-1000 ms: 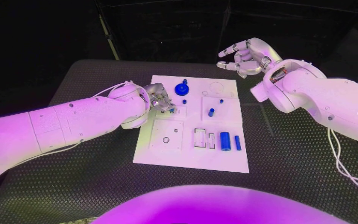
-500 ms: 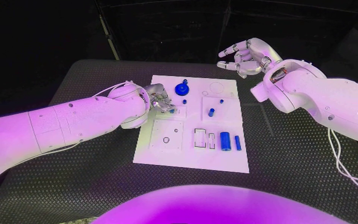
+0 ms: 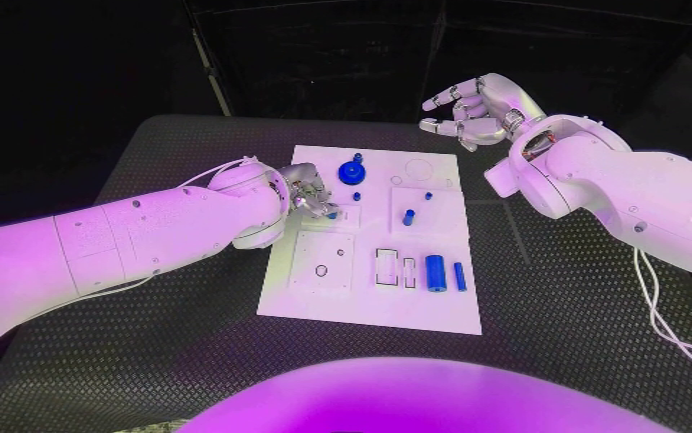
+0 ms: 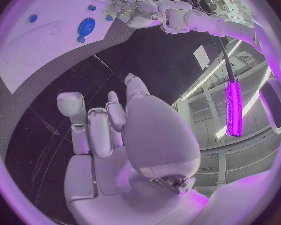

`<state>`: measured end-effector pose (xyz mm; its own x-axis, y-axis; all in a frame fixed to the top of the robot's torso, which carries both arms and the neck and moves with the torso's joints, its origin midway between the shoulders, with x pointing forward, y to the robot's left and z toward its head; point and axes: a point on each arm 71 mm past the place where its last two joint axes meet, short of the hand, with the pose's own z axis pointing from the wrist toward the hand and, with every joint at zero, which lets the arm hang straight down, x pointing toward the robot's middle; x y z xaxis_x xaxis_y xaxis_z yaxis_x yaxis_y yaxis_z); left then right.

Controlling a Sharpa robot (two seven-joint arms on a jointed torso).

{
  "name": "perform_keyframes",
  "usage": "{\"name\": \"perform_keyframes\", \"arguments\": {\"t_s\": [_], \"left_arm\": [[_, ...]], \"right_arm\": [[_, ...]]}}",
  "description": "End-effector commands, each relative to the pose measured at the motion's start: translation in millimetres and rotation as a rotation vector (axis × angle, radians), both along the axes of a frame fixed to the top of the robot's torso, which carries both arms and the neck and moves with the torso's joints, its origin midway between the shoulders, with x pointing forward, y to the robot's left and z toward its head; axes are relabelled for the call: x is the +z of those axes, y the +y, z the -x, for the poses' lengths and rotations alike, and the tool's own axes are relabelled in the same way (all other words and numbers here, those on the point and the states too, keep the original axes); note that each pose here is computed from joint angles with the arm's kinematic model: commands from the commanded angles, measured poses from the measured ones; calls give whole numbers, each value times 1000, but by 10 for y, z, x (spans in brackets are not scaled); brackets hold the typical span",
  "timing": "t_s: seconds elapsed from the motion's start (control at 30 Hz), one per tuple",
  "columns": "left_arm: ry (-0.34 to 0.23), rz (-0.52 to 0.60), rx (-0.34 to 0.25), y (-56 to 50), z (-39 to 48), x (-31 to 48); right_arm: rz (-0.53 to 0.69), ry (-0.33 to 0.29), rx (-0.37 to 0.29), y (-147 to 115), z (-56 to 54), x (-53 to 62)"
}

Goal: Assemble the parts on the task board

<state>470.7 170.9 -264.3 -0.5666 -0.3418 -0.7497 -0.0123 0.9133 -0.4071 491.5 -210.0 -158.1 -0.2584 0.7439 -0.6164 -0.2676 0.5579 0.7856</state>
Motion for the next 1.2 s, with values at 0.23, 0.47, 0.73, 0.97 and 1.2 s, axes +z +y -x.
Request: {"name": "perform_keyframes", "arguments": {"t_s": [0.23, 0.47, 0.73, 0.97, 1.2], "left_arm": [[34, -30, -17, 2, 20, -46], [43, -36, -26, -13, 13, -57], [52, -42, -32, -28, 0, -68], [56, -46, -34, -32, -8, -74], [61, -49, -40, -50, -14, -79]], "right_arm": [[-5, -5, 12, 15, 4, 18], [-5, -5, 11, 15, 5, 19], [-5, -5, 12, 16, 6, 19], [-4, -4, 12, 17, 6, 18], [-4, -4, 13, 20, 5, 17]]}}
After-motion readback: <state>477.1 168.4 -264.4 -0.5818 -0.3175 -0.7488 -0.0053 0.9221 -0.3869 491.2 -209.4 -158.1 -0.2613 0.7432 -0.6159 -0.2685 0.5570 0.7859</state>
